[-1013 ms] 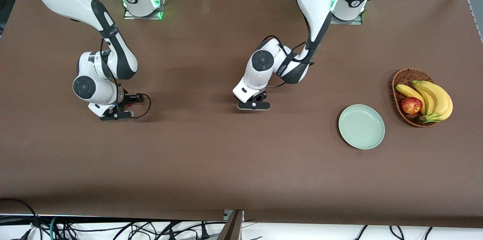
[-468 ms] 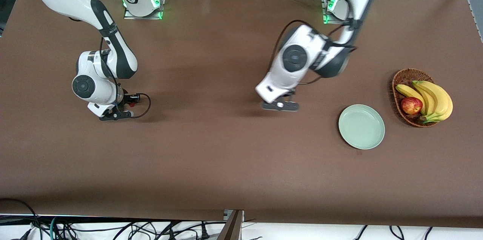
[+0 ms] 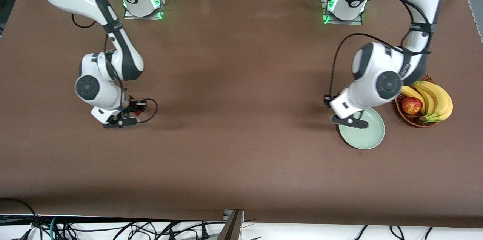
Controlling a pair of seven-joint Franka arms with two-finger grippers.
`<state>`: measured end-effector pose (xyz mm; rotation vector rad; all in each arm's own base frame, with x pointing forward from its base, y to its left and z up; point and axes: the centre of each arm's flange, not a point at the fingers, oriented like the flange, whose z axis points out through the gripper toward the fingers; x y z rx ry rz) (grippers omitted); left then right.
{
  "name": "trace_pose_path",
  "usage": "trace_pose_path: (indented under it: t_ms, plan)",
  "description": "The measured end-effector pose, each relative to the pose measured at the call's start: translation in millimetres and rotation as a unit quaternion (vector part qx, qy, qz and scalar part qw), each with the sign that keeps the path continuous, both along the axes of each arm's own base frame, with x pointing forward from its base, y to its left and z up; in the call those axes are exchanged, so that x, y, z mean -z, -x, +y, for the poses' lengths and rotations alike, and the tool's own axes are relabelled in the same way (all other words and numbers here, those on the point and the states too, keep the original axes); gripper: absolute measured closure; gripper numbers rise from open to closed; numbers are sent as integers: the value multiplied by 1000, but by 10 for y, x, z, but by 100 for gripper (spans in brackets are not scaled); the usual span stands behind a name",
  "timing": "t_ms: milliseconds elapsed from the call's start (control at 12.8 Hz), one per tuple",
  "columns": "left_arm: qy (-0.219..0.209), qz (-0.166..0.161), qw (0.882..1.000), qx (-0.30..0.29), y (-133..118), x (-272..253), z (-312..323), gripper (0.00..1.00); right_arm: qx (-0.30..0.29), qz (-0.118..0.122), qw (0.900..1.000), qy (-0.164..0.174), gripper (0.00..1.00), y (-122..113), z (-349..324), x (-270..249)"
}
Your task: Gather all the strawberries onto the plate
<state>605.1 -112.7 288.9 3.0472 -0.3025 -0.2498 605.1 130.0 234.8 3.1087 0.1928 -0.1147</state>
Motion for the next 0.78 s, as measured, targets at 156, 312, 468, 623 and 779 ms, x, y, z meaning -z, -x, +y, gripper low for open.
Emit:
trace_pose_path:
  t_ms: [156,312,468,623,779]
  plan:
    - [-3,-11,1000,26,-6,258,504,71,8,-16,1000,-3,68,6,658,-147]
    - [-10,-20,999,39,60,527,837,71,40,-24,999,-15,68,83,1334,-158]
    - [-12,-21,998,57,92,699,1021,71,84,-29,996,-29,68,225,2173,-92]
    - [-8,-25,995,93,82,723,1035,65,117,-37,992,-38,68,468,3043,56]
    - [-8,-38,992,121,25,602,960,44,130,-45,989,-50,68,689,3665,217]
